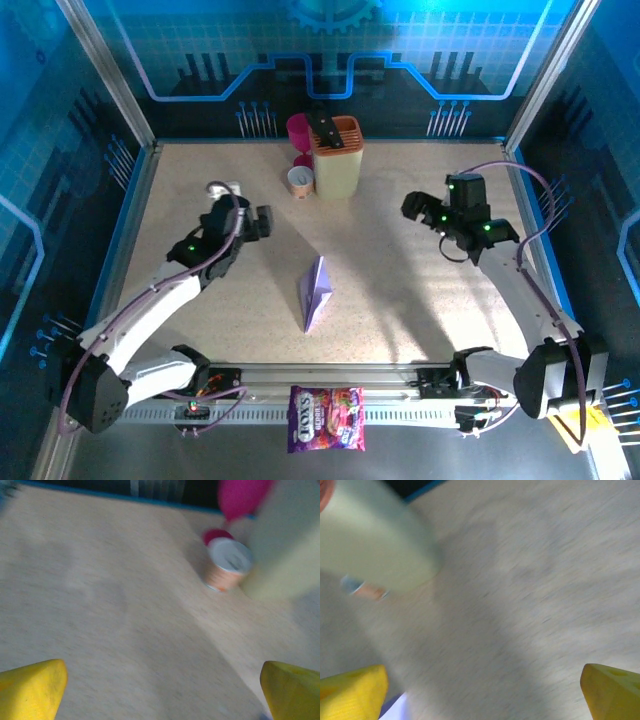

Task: Fold a paper plane with a square sheet of paper (pick it up from the middle)
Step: Reset both arms

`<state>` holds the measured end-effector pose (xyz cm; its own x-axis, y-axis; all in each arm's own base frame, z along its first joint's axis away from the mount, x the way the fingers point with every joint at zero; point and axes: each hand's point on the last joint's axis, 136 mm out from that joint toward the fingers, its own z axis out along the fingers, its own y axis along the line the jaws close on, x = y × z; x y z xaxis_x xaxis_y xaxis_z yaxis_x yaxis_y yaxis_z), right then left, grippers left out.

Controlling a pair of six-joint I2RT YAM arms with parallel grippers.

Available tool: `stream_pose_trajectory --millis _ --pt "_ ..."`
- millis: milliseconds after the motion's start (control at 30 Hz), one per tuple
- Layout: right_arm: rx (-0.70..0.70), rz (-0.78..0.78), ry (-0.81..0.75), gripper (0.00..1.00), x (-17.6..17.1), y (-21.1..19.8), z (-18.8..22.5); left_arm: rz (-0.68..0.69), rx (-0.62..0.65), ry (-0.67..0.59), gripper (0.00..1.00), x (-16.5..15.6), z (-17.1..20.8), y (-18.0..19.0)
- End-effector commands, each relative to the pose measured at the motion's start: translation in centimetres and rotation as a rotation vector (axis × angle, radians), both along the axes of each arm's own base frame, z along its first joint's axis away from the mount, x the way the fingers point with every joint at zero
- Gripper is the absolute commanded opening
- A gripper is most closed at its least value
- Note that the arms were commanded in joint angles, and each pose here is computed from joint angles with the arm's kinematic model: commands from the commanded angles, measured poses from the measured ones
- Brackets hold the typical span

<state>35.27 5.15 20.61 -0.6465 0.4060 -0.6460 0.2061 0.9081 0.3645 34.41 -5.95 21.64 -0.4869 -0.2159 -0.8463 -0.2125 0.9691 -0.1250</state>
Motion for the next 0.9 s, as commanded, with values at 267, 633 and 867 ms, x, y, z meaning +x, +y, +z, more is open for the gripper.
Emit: stream_pose_trajectory --millis 267,633,867 --pt "-0.605 -0.08 0.05 0.99 1.9 -8.6 -7.7 0.307 0.18 -0.166 1.0 0.4 -3.6 12.5" --pt "-0.474 0.147 -0.407 0.99 3.4 -4.0 -8.2 0.113 0.141 -0.253 1.0 4.0 -10.0 9.6" --pt "-0.453 0.204 -0.411 0.99 4.7 -3.1 -10.8 -0.029 0.118 -0.209 1.0 4.9 -12.0 7.3"
